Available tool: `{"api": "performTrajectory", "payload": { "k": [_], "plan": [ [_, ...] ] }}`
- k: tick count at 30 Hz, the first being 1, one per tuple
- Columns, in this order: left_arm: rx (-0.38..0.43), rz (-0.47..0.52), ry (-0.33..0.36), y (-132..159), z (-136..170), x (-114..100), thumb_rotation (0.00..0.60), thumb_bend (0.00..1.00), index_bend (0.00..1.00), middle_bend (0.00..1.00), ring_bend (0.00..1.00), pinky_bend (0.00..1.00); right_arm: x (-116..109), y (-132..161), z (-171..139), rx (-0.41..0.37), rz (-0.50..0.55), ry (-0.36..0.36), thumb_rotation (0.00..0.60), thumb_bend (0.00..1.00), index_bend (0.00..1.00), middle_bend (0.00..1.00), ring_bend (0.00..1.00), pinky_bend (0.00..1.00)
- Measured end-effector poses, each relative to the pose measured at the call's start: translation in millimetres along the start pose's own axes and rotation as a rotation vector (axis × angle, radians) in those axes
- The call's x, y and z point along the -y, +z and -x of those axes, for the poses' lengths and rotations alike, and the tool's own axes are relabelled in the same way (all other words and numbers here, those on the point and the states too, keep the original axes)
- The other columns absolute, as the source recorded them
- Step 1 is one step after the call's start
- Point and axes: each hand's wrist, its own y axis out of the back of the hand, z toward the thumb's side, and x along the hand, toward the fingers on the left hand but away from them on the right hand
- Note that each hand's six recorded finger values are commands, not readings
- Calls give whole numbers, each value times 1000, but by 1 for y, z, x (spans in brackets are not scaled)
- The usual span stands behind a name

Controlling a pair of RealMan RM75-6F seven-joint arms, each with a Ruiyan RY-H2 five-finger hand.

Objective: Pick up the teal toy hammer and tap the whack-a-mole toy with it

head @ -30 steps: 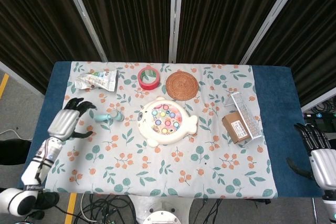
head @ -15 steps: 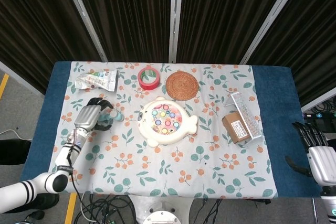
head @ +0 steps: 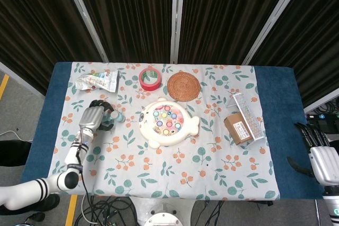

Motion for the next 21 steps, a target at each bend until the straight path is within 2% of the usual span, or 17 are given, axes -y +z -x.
{"api": "performTrajectory", "payload": {
  "k": [21],
  "plan": [
    [-18,28,19,3,-9,6,600,316,461,238,103,55,2,-1,1,6,1,5,600,177,12,82,0,0]
  ]
}}
